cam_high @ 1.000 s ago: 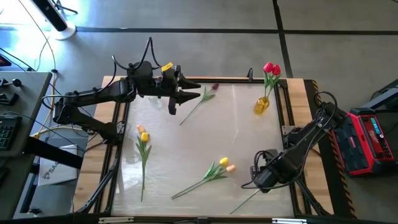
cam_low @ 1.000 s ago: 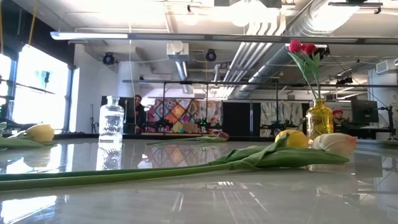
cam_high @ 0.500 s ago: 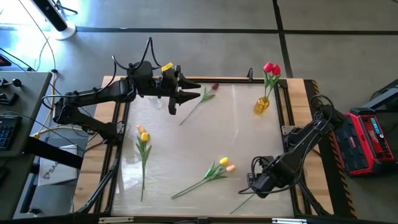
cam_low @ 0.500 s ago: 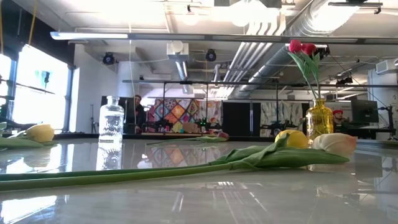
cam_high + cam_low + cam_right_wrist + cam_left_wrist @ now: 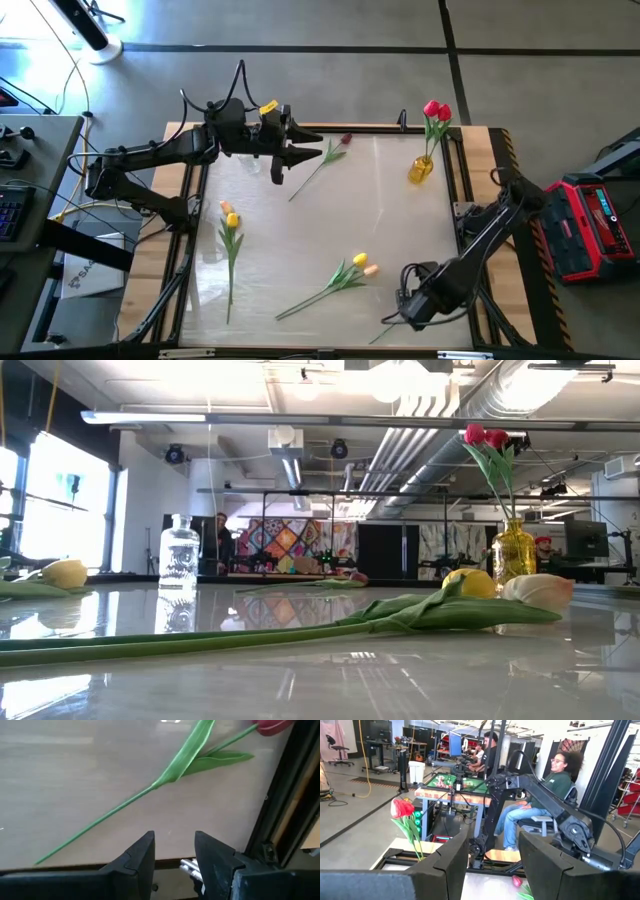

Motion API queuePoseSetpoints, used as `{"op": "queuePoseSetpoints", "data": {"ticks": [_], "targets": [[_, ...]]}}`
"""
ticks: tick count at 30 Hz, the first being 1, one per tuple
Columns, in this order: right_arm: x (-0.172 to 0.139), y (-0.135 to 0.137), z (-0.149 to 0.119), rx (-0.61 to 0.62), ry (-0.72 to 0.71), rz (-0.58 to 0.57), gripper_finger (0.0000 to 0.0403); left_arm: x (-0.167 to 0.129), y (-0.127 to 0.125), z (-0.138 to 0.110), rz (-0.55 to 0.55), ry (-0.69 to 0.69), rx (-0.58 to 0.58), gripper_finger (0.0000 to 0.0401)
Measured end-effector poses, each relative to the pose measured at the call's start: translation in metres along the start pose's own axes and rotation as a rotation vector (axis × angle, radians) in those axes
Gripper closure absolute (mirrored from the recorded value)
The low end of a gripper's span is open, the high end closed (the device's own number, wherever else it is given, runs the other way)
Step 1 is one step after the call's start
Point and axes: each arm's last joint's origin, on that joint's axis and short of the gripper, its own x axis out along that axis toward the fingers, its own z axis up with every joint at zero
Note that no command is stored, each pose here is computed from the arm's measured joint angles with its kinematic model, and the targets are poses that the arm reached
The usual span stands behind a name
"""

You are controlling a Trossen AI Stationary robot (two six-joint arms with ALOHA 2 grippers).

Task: Sort flowers into vase by color
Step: Put the bottom dark red tulip into the yellow vase

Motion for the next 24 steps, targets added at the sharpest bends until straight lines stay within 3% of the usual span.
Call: {"op": "queuePoseSetpoints", "data": {"ticks": [5, 12, 24], "targets": [[0.021, 0.005, -0.006, 0.022, -0.018, -0.069, 0.0277, 0.000, 0.000, 0.000, 0.000, 0.000, 0.000, 0.0238], [0.044, 0.022, -0.014, 0.015, -0.002, -0.022, 0.0277, 0.000, 0.000, 0.000, 0.000, 0.000, 0.000, 0.0238], [0.044, 0.027, -0.014, 0.019, -0.009, 0.033, 0.0277, 0.000, 0.000, 0.000, 0.000, 0.000, 0.000, 0.0238]]}}
